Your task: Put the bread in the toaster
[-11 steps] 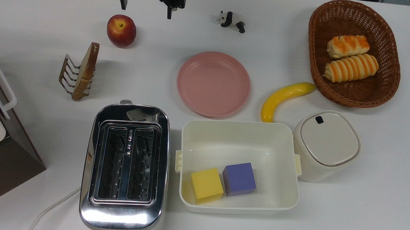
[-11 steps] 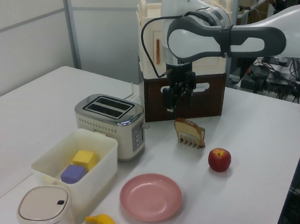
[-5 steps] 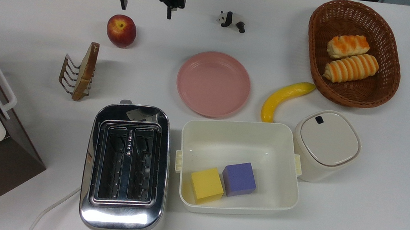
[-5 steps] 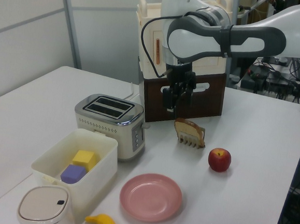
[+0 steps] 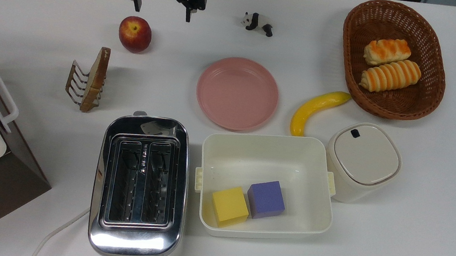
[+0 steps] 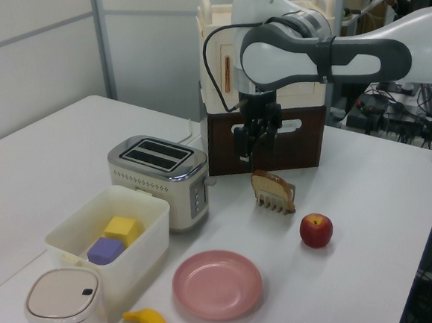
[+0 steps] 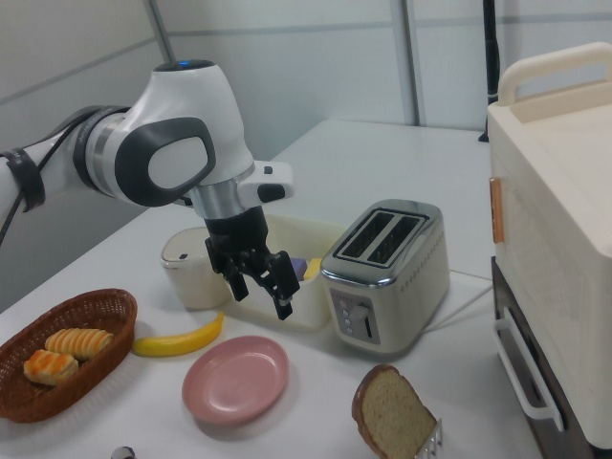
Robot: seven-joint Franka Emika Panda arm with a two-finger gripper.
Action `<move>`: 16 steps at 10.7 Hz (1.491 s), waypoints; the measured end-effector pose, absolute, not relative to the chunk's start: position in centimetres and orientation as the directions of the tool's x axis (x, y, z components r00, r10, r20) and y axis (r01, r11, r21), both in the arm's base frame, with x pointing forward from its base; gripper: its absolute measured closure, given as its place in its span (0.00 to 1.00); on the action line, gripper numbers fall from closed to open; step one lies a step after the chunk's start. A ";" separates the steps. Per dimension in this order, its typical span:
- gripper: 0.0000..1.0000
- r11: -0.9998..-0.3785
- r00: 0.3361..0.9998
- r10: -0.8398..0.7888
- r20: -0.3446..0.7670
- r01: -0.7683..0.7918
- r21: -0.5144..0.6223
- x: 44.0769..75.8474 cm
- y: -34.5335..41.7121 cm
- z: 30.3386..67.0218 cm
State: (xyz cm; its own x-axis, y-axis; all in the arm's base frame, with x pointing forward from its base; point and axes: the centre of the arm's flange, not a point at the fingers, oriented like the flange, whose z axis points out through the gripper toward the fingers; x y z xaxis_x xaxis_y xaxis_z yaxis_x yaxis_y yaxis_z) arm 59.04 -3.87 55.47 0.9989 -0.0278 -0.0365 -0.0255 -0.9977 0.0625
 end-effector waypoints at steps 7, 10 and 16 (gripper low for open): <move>0.00 -0.994 0.999 -0.033 -0.027 -0.030 0.101 60.2 -4.9 53.8; 0.02 -0.988 0.996 -0.085 0.006 -0.085 0.128 62.3 -9.2 49.8; 0.07 -0.974 0.994 -0.110 0.002 -0.108 0.201 63.8 -13.5 44.5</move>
